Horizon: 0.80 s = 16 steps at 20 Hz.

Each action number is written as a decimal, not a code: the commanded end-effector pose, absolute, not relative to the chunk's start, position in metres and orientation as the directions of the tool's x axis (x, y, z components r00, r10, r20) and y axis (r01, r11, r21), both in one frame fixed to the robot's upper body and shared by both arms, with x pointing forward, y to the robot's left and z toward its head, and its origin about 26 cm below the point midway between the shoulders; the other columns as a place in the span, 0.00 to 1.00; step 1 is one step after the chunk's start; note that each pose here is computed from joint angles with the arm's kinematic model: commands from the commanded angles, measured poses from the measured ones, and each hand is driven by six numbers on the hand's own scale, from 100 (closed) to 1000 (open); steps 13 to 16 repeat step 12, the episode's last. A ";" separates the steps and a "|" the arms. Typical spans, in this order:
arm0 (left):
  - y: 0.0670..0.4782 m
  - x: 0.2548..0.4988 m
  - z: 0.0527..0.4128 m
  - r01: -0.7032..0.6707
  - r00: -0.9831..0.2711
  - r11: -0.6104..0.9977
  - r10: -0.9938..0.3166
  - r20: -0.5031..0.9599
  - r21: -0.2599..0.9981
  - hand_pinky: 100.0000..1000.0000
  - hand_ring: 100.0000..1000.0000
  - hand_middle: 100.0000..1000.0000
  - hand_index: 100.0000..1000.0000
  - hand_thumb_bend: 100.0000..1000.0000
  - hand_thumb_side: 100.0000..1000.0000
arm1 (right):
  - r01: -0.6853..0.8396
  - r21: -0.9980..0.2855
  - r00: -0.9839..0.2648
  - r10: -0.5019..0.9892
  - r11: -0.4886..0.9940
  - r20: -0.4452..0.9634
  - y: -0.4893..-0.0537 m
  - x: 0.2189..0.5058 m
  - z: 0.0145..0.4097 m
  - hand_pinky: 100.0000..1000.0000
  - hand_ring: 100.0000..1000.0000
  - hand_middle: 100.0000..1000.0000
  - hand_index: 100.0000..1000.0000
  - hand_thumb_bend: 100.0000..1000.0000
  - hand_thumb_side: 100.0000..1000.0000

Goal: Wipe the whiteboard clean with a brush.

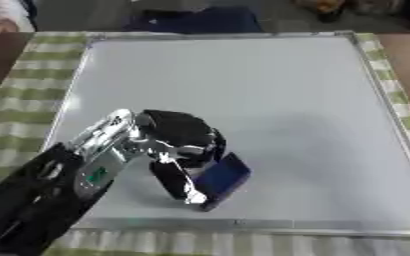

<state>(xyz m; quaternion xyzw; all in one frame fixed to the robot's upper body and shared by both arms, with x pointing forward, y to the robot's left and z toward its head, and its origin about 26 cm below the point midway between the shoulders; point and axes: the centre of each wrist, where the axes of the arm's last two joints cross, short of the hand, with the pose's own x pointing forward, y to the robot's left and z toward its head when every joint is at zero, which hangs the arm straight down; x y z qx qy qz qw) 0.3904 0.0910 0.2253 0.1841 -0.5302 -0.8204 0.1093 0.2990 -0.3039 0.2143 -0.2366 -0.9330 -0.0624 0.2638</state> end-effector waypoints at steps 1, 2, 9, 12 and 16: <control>0.096 0.385 0.244 -0.086 -0.884 -0.369 -0.401 -0.242 0.925 0.44 0.67 0.68 0.00 0.23 0.61 | 0.472 -0.014 -0.763 0.416 0.882 0.495 -0.305 0.296 0.222 0.59 0.48 0.38 0.31 0.00 0.79; 0.097 0.382 0.248 -0.103 -0.875 -0.346 -0.414 -0.250 0.933 0.44 0.67 0.68 0.00 0.23 0.61 | 0.472 -0.014 -0.762 0.416 0.882 0.496 -0.305 0.296 0.222 0.59 0.48 0.38 0.31 0.00 0.79; 0.124 0.340 0.296 -0.330 -0.770 -0.086 -0.552 -0.321 0.940 0.45 0.68 0.69 0.00 0.16 0.60 | 0.481 -0.009 -0.759 0.422 0.876 0.497 -0.307 0.295 0.222 0.59 0.48 0.38 0.31 0.00 0.79; 0.139 0.324 0.305 -0.376 -0.744 0.025 -0.604 -0.286 0.926 0.44 0.65 0.65 0.00 0.13 0.67 | 0.485 -0.005 -0.757 0.423 0.875 0.498 -0.308 0.294 0.222 0.59 0.48 0.38 0.31 0.00 0.79; 0.139 0.324 0.305 -0.376 -0.744 0.025 -0.604 -0.286 0.926 0.44 0.65 0.65 0.00 0.13 0.67 | 0.485 -0.005 -0.757 0.423 0.875 0.498 -0.308 0.294 0.222 0.59 0.48 0.38 0.31 0.00 0.79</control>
